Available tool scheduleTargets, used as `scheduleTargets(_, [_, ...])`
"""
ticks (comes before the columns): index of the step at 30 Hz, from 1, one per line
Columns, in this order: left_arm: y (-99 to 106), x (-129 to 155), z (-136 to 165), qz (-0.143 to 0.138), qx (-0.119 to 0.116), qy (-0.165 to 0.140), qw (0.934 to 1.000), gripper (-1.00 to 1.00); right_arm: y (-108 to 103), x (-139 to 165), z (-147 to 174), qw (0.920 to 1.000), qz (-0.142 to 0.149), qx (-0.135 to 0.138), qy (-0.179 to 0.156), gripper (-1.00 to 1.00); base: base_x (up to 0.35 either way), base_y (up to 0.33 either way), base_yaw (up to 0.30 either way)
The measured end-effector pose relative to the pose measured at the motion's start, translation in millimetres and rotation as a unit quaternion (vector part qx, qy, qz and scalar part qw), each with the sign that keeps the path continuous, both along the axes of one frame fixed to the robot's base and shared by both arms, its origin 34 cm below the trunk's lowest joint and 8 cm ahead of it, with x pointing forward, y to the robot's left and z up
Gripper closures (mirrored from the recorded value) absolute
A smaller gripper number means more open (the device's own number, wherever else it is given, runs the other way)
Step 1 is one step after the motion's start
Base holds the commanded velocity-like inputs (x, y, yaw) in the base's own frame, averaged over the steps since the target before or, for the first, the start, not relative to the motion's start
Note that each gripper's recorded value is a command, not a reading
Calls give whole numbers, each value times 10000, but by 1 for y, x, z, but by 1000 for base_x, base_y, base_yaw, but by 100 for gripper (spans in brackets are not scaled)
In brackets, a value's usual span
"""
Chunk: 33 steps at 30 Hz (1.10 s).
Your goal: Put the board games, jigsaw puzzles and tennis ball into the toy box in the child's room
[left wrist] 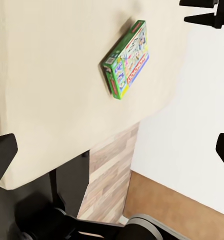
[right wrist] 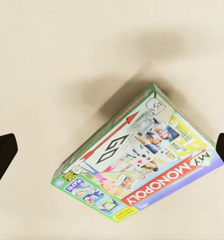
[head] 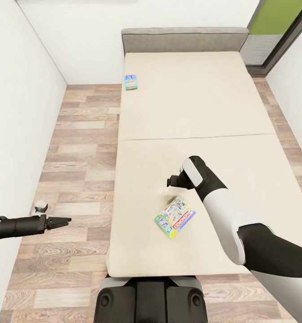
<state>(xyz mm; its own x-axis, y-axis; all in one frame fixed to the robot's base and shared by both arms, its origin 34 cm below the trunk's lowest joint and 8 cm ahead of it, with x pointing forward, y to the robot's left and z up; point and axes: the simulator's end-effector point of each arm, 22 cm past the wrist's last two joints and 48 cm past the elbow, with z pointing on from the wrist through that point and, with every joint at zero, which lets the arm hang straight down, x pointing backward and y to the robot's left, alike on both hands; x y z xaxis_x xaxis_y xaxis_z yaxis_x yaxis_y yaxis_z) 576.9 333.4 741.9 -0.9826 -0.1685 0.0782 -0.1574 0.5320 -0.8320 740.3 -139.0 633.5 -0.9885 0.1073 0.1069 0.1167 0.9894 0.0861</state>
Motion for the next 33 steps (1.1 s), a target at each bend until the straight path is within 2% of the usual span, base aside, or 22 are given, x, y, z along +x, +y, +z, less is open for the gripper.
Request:
scheduleTargets(14, [0,-7,-11,-16,17,120,9999,-100,0,21,1,9999,7,7,-105,-100,0,0,0])
scheduleTargets(26, [0,-12,-20,-22,24,222,9997,-100,-2,26,-5,9999,13,-6,-109,-100,0,0,0])
scheduleTargets(33, [1,-15,-26,-24,27,281,9996,-100,-11,24,-12,10000,-13,-64,-61,-100,0,0,0])
